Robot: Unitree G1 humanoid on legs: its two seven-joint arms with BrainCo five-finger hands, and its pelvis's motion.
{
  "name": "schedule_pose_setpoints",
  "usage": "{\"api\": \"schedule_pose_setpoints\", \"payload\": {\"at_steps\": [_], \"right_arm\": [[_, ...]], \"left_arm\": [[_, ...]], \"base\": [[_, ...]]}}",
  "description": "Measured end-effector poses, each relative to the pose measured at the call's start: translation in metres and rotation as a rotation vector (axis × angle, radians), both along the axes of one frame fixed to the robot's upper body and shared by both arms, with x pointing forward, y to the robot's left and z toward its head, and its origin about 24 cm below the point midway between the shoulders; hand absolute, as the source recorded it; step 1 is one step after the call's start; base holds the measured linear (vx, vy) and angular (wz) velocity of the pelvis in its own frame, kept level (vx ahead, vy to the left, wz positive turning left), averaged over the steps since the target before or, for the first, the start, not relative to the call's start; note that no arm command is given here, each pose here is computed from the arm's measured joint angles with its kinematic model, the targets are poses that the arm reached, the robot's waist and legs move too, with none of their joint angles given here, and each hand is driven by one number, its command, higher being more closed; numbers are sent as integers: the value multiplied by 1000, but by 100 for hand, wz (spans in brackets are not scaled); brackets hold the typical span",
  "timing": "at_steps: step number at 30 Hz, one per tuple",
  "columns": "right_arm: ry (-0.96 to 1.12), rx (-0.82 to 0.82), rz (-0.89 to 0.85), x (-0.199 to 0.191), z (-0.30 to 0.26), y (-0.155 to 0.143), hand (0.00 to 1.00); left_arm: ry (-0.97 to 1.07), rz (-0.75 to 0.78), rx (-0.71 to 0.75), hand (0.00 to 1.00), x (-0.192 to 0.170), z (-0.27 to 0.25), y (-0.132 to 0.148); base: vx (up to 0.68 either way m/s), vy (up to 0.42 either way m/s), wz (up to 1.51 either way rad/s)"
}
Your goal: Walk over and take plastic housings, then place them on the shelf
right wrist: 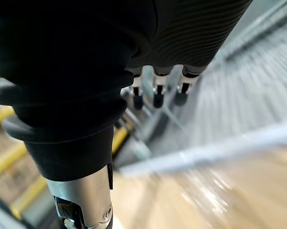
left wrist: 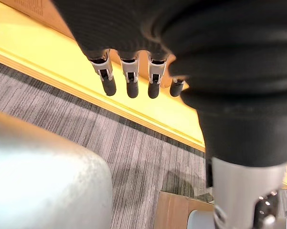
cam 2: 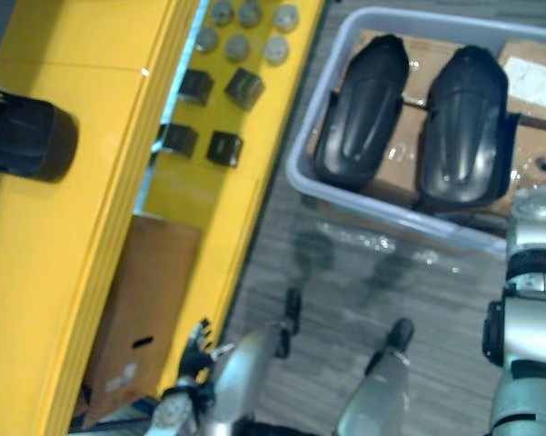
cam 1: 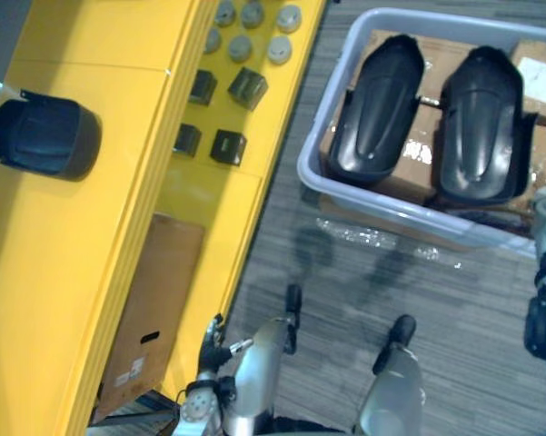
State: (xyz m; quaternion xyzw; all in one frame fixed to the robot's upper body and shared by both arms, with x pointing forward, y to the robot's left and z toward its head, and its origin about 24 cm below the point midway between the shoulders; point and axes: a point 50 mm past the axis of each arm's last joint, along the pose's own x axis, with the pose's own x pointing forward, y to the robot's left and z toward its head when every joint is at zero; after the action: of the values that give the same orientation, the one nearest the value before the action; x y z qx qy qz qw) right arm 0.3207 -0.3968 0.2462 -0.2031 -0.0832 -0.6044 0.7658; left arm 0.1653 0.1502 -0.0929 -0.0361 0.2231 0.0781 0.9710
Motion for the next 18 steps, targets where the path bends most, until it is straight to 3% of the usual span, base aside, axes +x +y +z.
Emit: {"api": "schedule_pose_setpoints", "payload": {"at_steps": [3,8,13,18], "right_arm": [[-150,-100,-43,-12,33,-1,0],[-262,-194,58,-10,56,13,0],[-143,-185,242,8,48,25,0],[90,-42,377,28,7,26,0]], "left_arm": [[11,11,-16,0,-1,-1,1],[19,19,-45,0,-1,-2,3],[15,12,-52,0,0,-1,3],[16,8,-52,0,-1,-1,3]], "base": [[6,-3,-10],[22,-3,-9],[13,-6,2],[6,-12,12]]}}
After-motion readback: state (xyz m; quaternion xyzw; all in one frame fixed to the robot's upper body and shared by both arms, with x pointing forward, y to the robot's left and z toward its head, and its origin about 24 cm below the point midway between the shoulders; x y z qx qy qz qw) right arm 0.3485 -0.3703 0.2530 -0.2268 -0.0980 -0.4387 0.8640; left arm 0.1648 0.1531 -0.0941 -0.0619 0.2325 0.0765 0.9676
